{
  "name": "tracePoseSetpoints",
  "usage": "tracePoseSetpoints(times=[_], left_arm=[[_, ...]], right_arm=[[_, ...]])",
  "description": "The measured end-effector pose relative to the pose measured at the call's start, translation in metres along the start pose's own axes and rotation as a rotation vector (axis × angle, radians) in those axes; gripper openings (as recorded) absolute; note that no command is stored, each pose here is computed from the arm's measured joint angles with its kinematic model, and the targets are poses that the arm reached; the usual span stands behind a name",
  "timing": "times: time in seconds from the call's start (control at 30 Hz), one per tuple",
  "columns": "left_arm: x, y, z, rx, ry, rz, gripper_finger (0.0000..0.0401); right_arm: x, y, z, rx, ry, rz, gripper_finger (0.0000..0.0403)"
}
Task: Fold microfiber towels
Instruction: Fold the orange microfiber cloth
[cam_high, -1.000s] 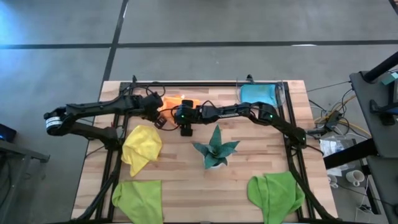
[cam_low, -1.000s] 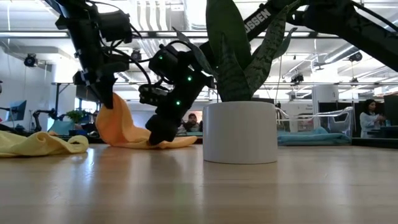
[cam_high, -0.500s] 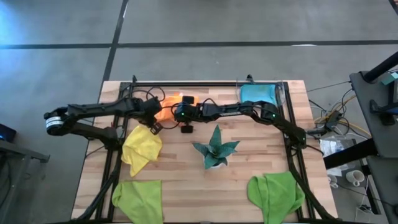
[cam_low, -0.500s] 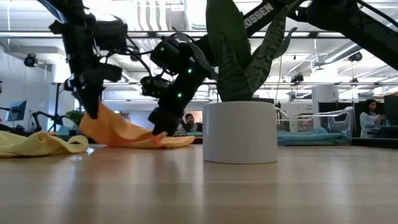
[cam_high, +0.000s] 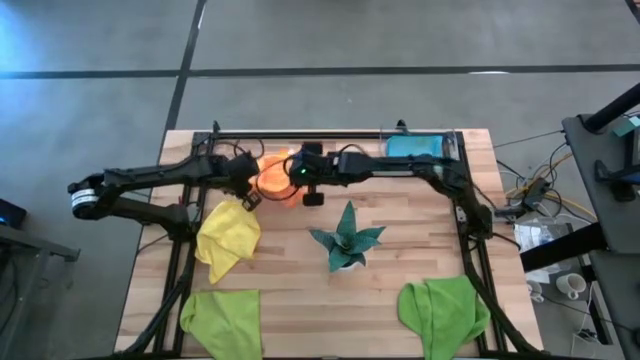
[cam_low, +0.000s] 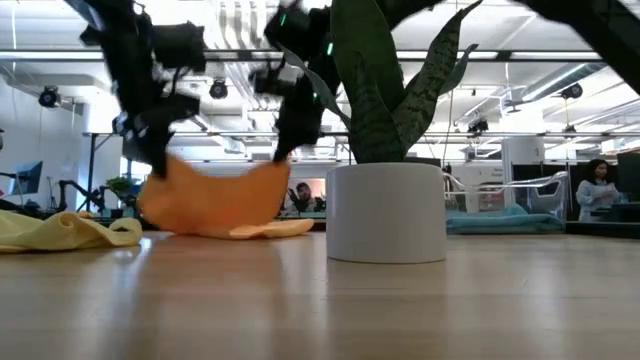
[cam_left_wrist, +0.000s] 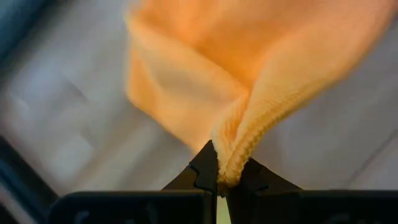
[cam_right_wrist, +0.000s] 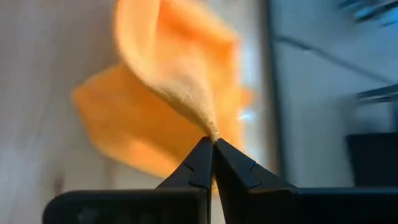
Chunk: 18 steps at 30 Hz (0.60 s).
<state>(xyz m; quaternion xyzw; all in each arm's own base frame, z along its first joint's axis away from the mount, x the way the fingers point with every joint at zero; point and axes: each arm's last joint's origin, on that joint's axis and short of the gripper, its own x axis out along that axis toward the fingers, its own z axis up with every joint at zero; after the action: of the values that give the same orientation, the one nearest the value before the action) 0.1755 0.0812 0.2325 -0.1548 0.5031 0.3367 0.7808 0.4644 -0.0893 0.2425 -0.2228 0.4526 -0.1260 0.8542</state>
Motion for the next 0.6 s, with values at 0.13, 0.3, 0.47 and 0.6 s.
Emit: tracePoseSetpoints(times=[0.13, 0.3, 0.47, 0.6], left_arm=[[-0.036, 0.003, 0.025, 0.032, -0.149, 0.008, 0.0], [-0.074, 0.007, 0.047, 0.097, -0.278, -0.002, 0.0], [-0.094, 0.015, 0.07, 0.124, -0.391, 0.119, 0.0], [-0.09, 0.022, 0.09, 0.118, -0.463, 0.159, 0.0]], right_arm=[[-0.046, -0.024, 0.009, -0.005, -0.058, -0.112, 0.0009], [-0.097, -0.048, 0.012, -0.049, -0.131, -0.187, 0.0009], [-0.122, -0.088, 0.002, -0.016, -0.143, -0.339, 0.0009], [-0.112, -0.119, -0.016, 0.023, -0.1, -0.388, 0.0009]])
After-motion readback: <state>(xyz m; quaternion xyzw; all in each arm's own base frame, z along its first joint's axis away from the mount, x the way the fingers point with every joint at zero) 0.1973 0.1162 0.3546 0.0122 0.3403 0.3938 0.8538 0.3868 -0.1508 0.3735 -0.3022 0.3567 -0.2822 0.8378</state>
